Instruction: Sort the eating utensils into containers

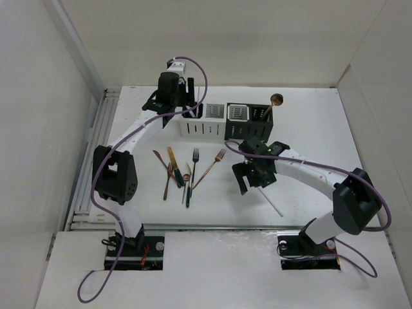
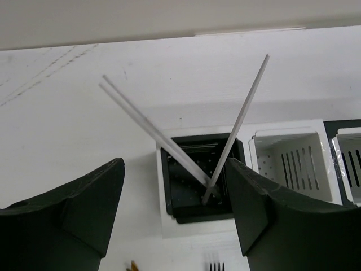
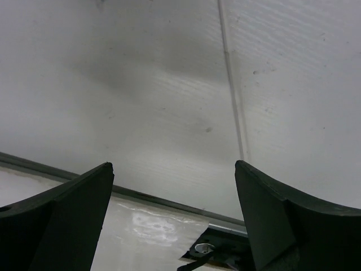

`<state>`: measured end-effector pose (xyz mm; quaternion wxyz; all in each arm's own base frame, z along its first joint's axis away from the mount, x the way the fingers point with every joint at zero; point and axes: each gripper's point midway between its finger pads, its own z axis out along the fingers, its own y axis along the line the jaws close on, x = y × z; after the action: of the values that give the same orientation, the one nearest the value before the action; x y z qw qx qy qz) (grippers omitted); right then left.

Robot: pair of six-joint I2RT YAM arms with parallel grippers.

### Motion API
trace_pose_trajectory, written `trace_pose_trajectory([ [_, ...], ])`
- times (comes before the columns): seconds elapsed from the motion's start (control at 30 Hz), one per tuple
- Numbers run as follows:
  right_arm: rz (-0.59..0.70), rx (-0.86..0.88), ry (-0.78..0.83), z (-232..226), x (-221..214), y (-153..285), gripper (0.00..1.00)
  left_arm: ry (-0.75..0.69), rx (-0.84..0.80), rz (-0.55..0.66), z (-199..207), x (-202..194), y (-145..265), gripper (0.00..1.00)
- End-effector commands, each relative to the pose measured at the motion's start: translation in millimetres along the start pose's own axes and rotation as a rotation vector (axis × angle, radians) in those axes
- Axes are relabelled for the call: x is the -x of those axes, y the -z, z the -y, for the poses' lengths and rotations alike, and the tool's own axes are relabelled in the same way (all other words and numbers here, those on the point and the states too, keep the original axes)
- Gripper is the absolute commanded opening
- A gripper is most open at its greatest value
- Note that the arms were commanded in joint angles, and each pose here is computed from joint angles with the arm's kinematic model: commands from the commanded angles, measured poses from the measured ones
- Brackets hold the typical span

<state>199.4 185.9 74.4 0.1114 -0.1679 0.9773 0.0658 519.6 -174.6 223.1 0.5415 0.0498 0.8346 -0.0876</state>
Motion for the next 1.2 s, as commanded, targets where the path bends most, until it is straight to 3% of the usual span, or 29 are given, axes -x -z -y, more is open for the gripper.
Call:
trace_pose_trajectory([
  [0.0, -0.071, -0.063, -0.077, 4.6, -12.9, -17.0, 0.93, 0.058, 0.075, 0.033, -9.5, 36.1, 46.0, 0.69],
  [0.2, -0.171, -0.123, -0.129, 17.3, -30.3, -41.9, 0.92, 0.077, 0.060, 0.035, -9.6, 37.7, 73.1, 0.69],
  [0.47, -0.113, -0.161, -0.191, 39.8, -6.6, -32.5, 0.88, 0.078, 0.069, 0.044, -16.3, 31.6, 103.1, 0.69],
  [0.7, -0.108, -0.146, -0.149, 29.9, 3.0, -13.2, 0.85, 0.073, 0.077, 0.050, -22.0, 24.6, 102.8, 0.69],
  [1.03, -0.237, -0.255, -0.202, 80.8, -22.5, -35.5, 0.88, 0.114, 0.084, 0.082, -38.8, 27.1, 105.3, 0.68],
  [1.13, -0.282, -0.242, -0.186, 73.9, -27.9, -50.1, 0.79, 0.117, 0.096, 0.071, -44.6, 20.6, 106.3, 0.68],
  [1.17, -0.298, -0.238, -0.184, 69.7, -31.0, -53.3, 0.70, 0.121, 0.103, 0.081, -48.5, 24.0, 109.2, 0.68],
])
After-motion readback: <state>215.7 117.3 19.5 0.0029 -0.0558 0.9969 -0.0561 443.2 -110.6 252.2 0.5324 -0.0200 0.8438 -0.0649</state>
